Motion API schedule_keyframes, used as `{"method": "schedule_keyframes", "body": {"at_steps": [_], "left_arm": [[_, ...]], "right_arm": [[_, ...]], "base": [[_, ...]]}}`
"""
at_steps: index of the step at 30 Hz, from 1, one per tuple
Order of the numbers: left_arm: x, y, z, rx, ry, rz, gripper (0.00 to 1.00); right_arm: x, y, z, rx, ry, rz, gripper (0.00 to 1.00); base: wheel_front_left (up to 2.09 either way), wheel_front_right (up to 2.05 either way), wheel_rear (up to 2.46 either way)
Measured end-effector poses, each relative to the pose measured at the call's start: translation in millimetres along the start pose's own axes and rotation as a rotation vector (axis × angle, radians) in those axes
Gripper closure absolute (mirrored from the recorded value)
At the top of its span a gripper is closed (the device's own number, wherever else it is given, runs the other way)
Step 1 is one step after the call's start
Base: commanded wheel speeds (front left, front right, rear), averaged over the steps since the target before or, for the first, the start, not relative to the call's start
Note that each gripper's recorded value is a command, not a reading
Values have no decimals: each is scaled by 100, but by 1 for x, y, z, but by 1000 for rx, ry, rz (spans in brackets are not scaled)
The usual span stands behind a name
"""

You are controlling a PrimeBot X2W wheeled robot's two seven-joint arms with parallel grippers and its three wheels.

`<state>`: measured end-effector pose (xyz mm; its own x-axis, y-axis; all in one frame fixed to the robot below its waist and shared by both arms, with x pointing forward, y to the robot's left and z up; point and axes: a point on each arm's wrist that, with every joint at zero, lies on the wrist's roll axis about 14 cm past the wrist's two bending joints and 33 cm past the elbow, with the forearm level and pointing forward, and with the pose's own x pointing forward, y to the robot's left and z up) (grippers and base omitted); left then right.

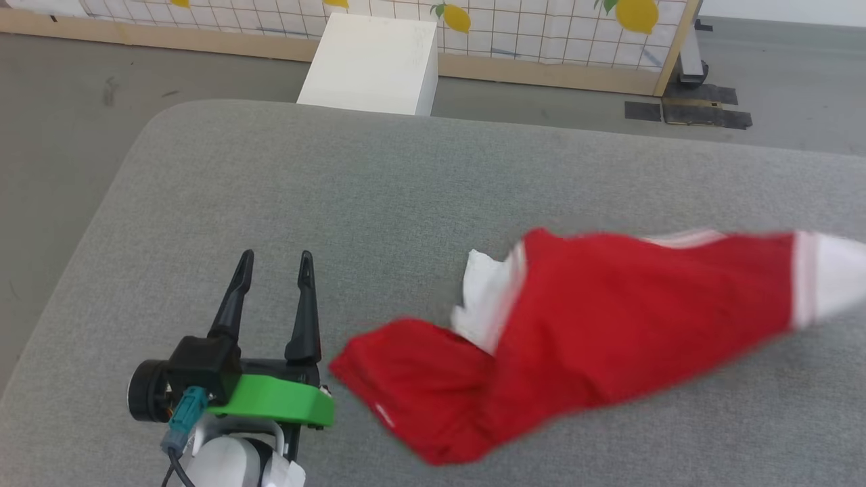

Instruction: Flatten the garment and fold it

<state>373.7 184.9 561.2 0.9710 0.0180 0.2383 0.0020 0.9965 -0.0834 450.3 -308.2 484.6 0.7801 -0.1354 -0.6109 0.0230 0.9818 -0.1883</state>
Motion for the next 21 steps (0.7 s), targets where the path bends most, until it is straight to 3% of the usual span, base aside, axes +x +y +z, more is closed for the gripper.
{"method": "schedule_keyframes", "body": {"at_steps": [4,9,10,11,21], "left_arm": [[-1,-1,-4,-10,12,-2,0],[-2,3,-12,-15,36,8,0],[-2,3,-13,-15,39,9,0],[-1,3,-14,-18,42,8,0],[-5,0,-27,-77,86,16,0]], "right_arm": [[-1,-43,-57,80,145,-109,100],[-5,-42,-132,164,305,-133,100],[-5,-39,-135,175,300,-130,62],[-4,-37,-132,184,270,-126,0],[-27,-14,-27,354,-303,-47,0]], "base": [[0,0,0],[0,0,0],[0,0,0],[0,0,0],[0,0,0]]}}
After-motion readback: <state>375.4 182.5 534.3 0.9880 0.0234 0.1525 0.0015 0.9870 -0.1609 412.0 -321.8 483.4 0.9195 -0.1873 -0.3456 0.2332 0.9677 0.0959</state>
